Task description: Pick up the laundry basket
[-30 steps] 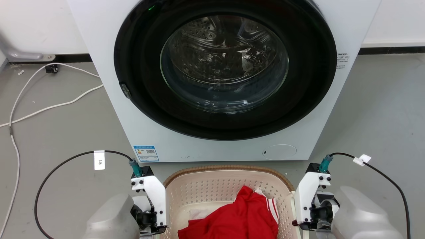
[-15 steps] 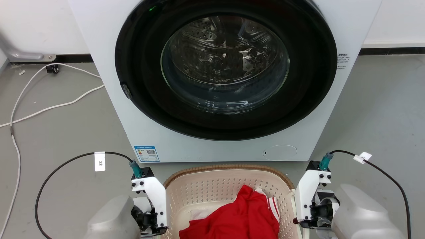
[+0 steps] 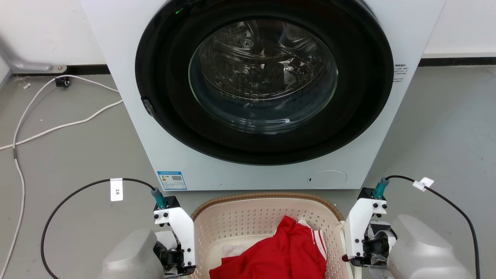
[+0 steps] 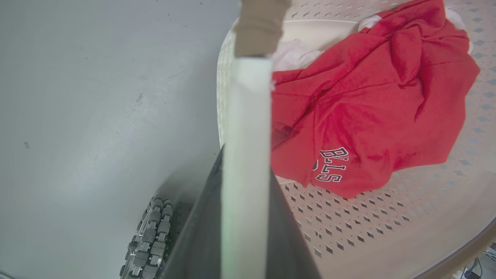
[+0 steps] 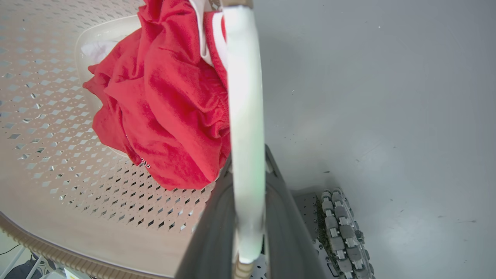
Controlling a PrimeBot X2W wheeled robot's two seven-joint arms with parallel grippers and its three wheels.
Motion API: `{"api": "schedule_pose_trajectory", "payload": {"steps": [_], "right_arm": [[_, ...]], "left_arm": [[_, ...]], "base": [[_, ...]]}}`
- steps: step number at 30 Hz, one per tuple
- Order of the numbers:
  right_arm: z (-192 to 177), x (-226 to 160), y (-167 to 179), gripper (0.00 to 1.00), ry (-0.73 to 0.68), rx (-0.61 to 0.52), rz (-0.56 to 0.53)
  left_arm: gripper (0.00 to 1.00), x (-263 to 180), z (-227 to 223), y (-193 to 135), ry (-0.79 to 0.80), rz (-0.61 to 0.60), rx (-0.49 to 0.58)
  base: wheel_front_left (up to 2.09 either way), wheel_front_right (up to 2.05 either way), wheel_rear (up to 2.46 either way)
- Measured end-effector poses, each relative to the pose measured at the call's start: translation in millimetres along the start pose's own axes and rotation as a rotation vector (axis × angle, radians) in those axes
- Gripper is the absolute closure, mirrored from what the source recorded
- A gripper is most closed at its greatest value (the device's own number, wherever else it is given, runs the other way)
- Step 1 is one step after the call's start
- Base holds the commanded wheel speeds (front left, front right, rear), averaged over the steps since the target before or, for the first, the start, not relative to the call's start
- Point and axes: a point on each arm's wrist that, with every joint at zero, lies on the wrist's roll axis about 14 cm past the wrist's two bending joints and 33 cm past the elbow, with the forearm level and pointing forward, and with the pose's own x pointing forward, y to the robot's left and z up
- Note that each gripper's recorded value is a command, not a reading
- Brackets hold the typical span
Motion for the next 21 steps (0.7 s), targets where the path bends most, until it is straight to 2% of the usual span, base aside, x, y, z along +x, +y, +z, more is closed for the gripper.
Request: {"api": "schedule_pose_trajectory", "payload": {"steps": [21], "right_arm": [[-3.6,-0.3,-1.7,1.00,0.002,0.007,-0.003]], "left_arm": [[1.00,1.2,-3.3,-1.1,-0.005,-0.003,0.001]], "base": [[0.00,0.00,0.00]]}}
